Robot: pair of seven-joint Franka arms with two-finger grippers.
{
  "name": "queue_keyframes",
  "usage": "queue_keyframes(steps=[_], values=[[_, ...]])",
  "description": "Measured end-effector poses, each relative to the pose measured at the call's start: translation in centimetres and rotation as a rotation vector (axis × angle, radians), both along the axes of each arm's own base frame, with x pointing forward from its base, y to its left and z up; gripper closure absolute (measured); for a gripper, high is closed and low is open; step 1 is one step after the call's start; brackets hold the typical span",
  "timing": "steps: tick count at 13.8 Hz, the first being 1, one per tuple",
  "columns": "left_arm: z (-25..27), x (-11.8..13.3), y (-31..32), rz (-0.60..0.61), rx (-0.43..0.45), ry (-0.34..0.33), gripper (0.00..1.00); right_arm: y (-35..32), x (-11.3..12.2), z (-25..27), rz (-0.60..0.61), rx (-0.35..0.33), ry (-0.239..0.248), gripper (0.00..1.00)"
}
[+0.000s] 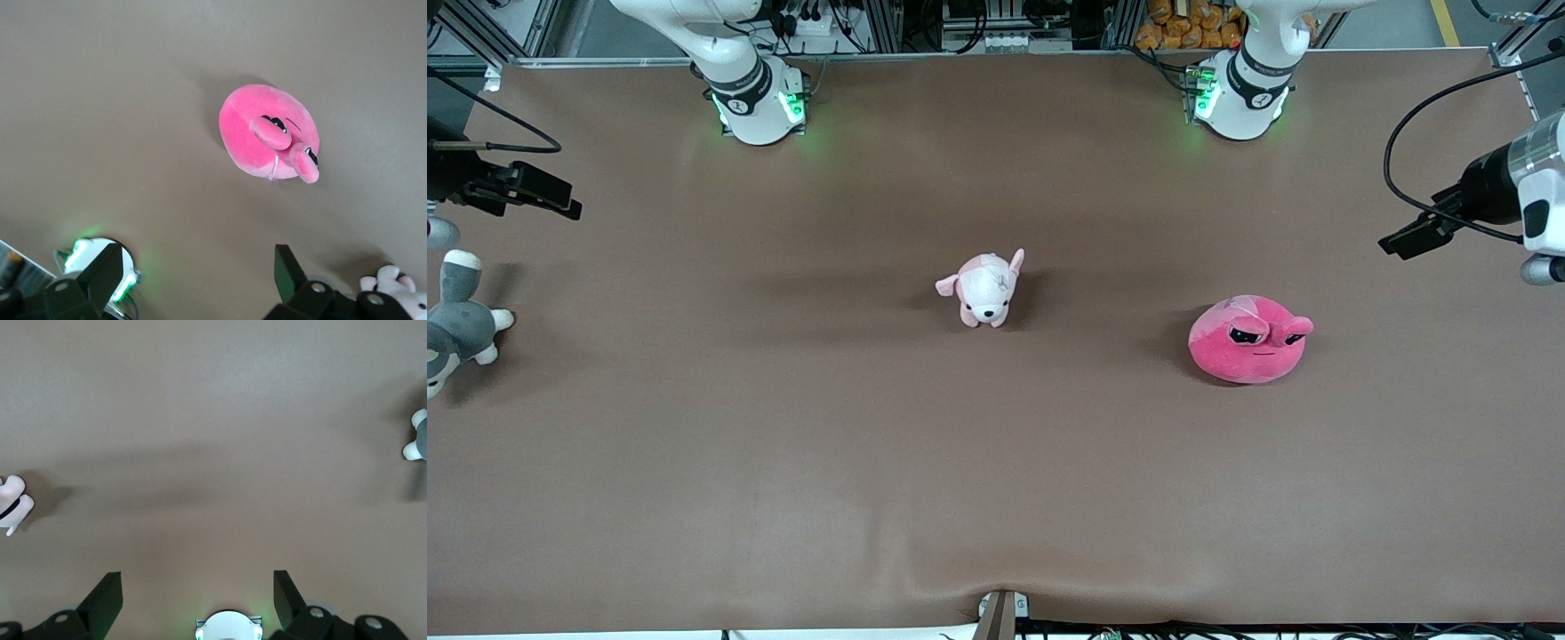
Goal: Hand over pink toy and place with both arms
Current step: 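Reach the left gripper toward the pink plush flamingo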
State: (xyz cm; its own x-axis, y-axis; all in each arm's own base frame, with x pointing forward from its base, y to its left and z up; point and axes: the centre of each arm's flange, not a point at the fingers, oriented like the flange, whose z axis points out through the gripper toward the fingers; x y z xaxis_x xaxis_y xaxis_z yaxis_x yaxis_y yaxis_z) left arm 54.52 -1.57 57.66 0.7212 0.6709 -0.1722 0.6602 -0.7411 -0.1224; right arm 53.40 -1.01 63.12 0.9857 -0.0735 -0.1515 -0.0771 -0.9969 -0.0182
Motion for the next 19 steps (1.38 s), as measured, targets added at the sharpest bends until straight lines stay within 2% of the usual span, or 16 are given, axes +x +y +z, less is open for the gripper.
queue_keyframes(steps=[5, 9, 13, 19], values=[[-3.6, -0.1, 1.1, 0.261, 0.009, 0.053, 0.00, 0.4, 0.0, -0.1, 0.008, 0.000, 0.001, 0.00], [-7.6, 0.4, 0.5, 0.488, 0.056, 0.037, 0.00, 0.9, 0.1, -0.2, 0.017, 0.000, 0.003, 0.00], [-11.2, 0.1, -0.4, 0.598, 0.073, 0.040, 0.00, 0.9, 0.2, -0.3, 0.017, 0.000, -0.001, 0.00], [-13.2, 0.6, -1.0, 0.790, 0.010, 0.059, 0.00, 1.0, 0.3, -0.3, 0.018, 0.001, -0.004, 0.00]])
